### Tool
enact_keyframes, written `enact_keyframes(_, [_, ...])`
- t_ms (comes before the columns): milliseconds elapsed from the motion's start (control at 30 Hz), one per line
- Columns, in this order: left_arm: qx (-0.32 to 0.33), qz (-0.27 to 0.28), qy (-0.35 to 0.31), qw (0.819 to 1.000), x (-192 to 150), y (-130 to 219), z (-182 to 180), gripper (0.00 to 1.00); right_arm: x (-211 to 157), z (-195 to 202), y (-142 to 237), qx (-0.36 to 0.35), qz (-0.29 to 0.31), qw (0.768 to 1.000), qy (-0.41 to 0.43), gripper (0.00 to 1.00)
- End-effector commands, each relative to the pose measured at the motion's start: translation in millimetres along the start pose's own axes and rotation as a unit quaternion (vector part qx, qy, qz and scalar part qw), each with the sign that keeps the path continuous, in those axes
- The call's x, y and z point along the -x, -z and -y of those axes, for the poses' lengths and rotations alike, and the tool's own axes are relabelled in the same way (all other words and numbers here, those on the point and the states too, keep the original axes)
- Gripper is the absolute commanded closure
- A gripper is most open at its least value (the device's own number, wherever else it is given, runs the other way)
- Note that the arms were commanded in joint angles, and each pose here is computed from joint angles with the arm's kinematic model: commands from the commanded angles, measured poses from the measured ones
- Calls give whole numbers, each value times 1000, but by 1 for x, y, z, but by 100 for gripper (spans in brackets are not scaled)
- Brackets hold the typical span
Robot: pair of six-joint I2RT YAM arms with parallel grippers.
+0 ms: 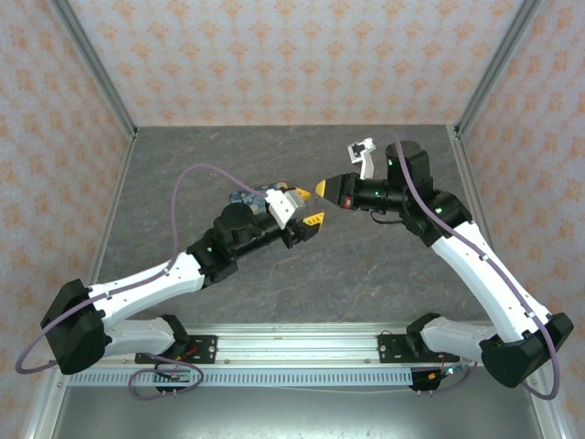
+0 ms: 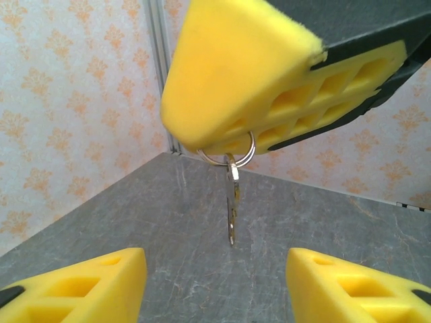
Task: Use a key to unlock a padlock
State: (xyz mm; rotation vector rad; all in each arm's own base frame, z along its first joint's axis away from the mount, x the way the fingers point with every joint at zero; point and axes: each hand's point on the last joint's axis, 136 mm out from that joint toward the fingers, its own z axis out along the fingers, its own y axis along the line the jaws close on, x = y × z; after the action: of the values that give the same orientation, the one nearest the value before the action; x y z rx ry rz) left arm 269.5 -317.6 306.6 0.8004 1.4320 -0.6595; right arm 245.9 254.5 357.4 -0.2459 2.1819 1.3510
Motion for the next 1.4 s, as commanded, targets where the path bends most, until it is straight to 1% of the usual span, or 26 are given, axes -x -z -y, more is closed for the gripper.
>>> enact_keyframes(0, [-10, 29, -9, 999, 24, 0, 4, 44, 1, -14, 5, 15, 1, 1000, 3, 100])
enact_keyframes(67, [-9, 30, -6, 999, 25, 0, 4, 46, 0, -13, 4, 14, -1, 1000, 2, 100])
enact_keyframes(133, [-8, 31, -4, 999, 26, 0, 3, 51, -1, -12, 2, 13, -3, 1000, 0, 100])
enact_keyframes(300, [-6, 28, 0, 1000, 26, -1, 2, 67, -3, -9, 1, 8, -4, 1000, -2, 100])
enact_keyframes(333, [-4, 26, 0, 1000, 25, -1, 2, 69, -3, -9, 1, 7, -4, 1000, -2, 100])
enact_keyframes(567, [-2, 28, 0, 1000, 27, 0, 1, 71, -6, -3, -1, -1, -6, 1000, -5, 100])
enact_keyframes(600, [-3, 27, 0, 1000, 27, 1, 1, 73, -5, -4, -1, -1, -6, 1000, -5, 100])
enact_keyframes(800, [6, 18, -7, 1000, 24, 2, -2, 97, -5, -1, 1, -10, -1, 1000, 0, 100])
enact_keyframes(833, [10, 14, -12, 1000, 23, 2, -3, 100, -5, 0, 2, -15, -1, 1000, 2, 98])
enact_keyframes(900, [16, 0, -27, 1000, 19, 4, -5, 100, -6, 2, 4, -24, -1, 1000, 8, 90])
enact_keyframes(1000, [27, -31, -65, 997, 12, 8, -8, 100, -6, 7, 11, -41, 5, 999, 18, 80])
enact_keyframes(1100, [36, -75, -124, 989, 4, 14, -11, 100, -4, 6, 20, -37, 16, 999, 19, 67])
enact_keyframes(1167, [31, -105, -181, 977, -1, 18, -10, 100, -4, 6, 24, -25, 19, 999, 14, 61])
enact_keyframes(1233, [22, -127, -237, 963, -4, 23, -8, 100, -6, 4, 25, -6, 18, 1000, 6, 57])
enact_keyframes(1267, [17, -136, -267, 954, -4, 25, -8, 100, -7, 2, 23, 7, 15, 1000, 2, 55])
enact_keyframes(1367, [7, -161, -325, 932, -4, 32, -9, 100, -13, -2, 17, 42, 2, 999, -12, 52])
